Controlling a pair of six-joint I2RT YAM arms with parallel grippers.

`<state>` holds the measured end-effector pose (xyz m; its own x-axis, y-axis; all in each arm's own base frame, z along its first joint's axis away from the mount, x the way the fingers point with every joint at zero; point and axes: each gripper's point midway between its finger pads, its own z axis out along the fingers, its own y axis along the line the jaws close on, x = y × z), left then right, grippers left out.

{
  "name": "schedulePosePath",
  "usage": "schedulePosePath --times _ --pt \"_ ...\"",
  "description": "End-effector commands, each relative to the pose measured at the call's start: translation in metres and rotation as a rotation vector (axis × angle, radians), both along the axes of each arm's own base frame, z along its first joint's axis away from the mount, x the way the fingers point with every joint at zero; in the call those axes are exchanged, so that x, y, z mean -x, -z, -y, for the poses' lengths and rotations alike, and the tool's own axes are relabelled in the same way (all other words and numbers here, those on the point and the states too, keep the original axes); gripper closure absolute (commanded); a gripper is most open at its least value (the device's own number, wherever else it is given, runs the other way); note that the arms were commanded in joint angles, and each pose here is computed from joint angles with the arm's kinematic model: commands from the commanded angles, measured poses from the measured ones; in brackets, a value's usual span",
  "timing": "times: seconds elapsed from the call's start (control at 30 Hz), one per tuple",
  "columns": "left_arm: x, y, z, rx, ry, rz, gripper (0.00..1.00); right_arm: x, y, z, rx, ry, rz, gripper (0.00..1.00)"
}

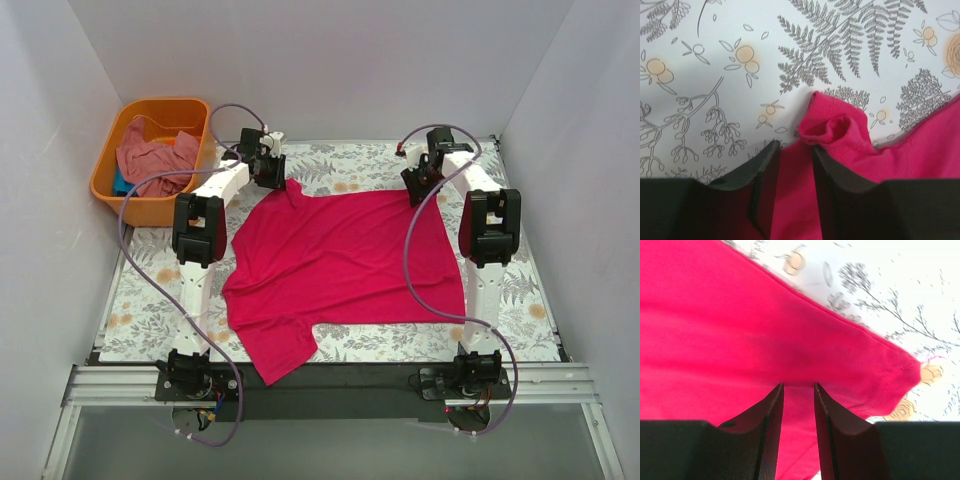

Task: Fold and stack the t-shirts
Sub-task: Flatten the tshirt out

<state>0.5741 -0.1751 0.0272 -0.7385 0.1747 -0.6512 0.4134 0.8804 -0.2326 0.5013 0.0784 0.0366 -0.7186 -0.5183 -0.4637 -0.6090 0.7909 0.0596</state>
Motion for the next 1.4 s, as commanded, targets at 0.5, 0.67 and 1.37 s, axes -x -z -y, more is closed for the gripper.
schedulePosePath --times 0.5,0.67,1.37 --pt "-0.008 -0.024 -0.092 -0.219 -0.214 0.110 1.00 0.029 0.028 0.054 0.107 0.068 -0.071 0.64" --pt "-0.007 -0.032 -0.079 -0.167 -0.160 0.125 1.00 0.029 0.021 0.053 0.104 0.056 -0.059 0.64" --pt "-0.031 -0.060 -0.043 -0.036 -0.007 0.170 0.61 0.030 0.011 0.046 0.085 0.018 -0.044 0.63"
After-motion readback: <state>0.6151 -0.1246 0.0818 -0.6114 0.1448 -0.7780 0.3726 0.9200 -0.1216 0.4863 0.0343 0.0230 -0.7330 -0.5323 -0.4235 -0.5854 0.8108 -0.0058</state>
